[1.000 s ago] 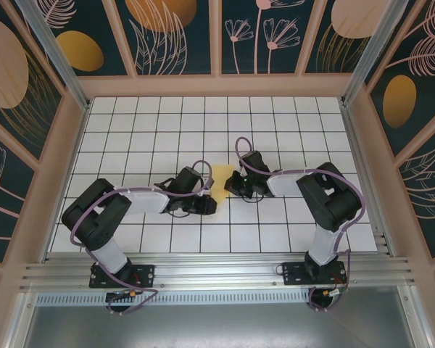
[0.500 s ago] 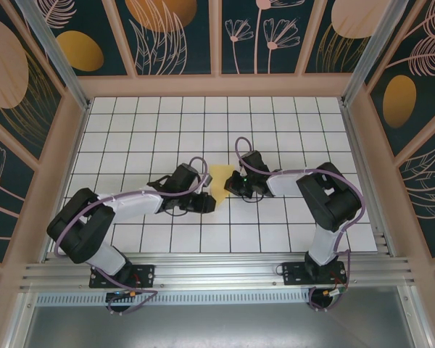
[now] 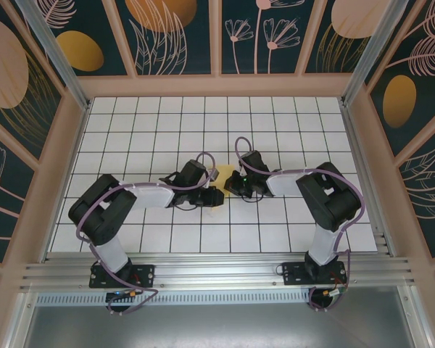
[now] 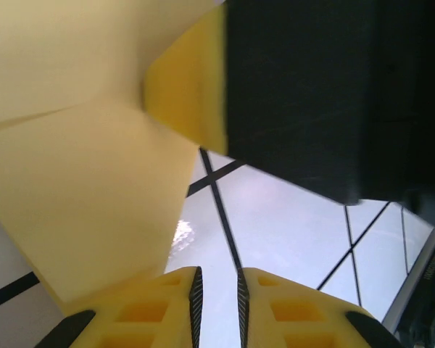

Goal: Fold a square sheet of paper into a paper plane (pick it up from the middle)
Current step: Third fold the triangle at the center of the table.

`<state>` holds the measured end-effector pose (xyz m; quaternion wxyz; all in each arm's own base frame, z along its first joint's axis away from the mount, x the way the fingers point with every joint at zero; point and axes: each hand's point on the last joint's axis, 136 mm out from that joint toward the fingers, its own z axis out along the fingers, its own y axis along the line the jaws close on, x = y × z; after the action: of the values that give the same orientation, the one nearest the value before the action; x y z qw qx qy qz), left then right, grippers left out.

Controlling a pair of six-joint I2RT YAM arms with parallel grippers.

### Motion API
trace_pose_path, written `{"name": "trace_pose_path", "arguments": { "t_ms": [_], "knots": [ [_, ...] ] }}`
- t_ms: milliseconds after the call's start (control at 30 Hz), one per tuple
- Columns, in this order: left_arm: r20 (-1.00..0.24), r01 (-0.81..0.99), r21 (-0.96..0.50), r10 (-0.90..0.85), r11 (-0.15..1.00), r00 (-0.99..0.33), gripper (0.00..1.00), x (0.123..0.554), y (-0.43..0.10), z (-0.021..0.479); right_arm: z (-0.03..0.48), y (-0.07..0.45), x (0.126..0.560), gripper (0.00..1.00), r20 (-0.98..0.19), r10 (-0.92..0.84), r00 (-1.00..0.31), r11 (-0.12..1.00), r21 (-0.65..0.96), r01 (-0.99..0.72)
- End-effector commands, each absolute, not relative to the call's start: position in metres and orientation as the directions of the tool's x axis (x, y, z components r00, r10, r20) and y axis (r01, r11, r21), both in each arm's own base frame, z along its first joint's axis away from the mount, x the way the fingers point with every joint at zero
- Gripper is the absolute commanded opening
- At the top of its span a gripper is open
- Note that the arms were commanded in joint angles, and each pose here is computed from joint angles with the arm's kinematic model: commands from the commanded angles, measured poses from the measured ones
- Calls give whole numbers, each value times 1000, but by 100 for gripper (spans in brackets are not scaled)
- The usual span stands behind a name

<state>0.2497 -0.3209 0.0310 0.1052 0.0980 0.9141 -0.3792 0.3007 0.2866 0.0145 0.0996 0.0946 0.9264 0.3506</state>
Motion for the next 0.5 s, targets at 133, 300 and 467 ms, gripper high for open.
{"name": "trace_pose_path", "arguments": {
  "t_ms": [133, 300, 467],
  "knots": [
    [-211, 198, -644, 77, 739, -974, 24, 234, -300, -4, -36, 257, 277, 5, -56, 264, -963, 841, 502, 202],
    [-197, 193, -635, 84, 748, -977, 23, 224, -291, -12, -7, 268, 293, 7, -116, 250, -961, 817, 558, 145],
    [-207, 207, -636, 95, 744, -974, 19, 225, -293, -10, 38, 279, 305, 10, -204, 247, -947, 769, 636, 64]
  ]
}}
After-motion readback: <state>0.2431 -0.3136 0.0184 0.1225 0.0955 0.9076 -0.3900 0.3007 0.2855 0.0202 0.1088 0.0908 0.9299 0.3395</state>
